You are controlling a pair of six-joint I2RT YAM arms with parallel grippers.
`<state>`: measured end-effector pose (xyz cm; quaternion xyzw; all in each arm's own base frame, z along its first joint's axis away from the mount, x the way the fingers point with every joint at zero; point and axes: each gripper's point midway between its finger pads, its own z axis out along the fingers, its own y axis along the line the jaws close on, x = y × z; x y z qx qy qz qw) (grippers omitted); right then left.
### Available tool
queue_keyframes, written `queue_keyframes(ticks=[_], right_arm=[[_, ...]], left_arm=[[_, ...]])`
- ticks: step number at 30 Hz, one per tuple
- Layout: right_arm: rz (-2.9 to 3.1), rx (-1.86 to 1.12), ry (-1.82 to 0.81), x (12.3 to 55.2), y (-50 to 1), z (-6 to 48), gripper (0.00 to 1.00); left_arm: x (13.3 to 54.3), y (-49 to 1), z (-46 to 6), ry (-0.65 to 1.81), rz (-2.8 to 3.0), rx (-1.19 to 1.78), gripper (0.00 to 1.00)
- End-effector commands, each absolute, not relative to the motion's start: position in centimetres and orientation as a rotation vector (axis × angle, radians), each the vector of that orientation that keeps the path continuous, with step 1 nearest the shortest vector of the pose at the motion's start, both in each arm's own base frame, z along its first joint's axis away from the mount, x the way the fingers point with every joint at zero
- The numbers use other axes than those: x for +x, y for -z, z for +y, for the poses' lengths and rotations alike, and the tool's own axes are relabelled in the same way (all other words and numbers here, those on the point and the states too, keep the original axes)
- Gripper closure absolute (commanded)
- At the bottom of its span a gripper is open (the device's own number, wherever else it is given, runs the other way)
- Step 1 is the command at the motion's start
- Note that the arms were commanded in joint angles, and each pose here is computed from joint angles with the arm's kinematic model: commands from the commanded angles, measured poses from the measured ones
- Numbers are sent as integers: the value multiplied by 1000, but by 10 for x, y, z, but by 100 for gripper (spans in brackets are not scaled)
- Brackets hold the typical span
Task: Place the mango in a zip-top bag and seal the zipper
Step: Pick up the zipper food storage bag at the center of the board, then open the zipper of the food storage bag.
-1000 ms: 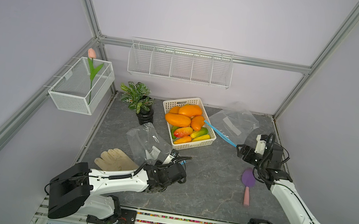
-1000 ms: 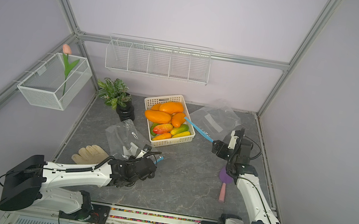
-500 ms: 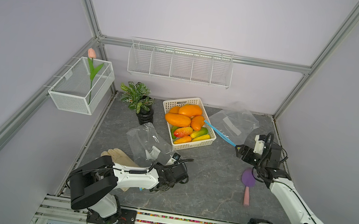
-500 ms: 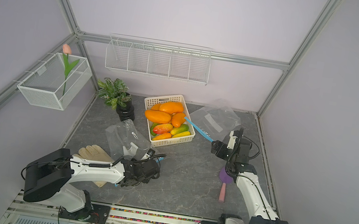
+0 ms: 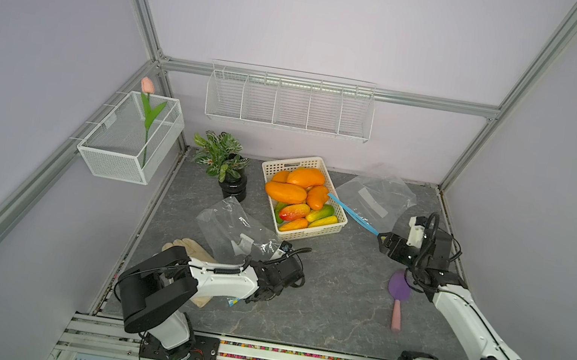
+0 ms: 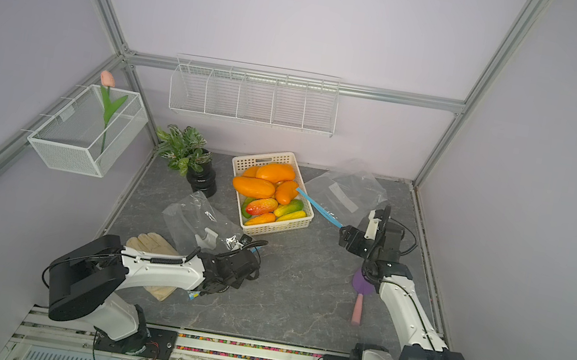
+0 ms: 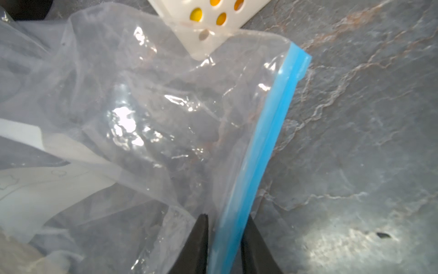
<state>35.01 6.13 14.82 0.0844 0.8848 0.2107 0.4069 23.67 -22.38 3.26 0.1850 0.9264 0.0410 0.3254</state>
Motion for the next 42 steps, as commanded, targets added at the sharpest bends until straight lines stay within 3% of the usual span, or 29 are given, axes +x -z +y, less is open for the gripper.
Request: queue_keyframes(ticks=[1,7,12,16,26,30,36,42], right_arm=[[2237,213,-579,348,-143,68,11],[2201,125,-795,343,-151,106,11],[2137,-148,-1151,318,-171,197,6],[2128,-358,-1257,291,-176,257,0],[2176,-558,-1348,279,-161,326,11],[2217,-539,-1324,293,-148,335,21],[2298,-491,-1272,313,-129,343,46],[2331,-438,-1249,321,-125,340,80]], left_arm=[[245,-51,-227,-63,2387,442,100],[256,-96,-246,114,2327,379,100],[272,-133,-259,265,2296,279,100],[289,-150,-260,375,2318,158,100],[301,-171,-273,672,2282,70,100],[299,-179,-277,711,2273,82,100],[295,-191,-269,728,2258,69,100],[295,-199,-245,668,2261,5,100]])
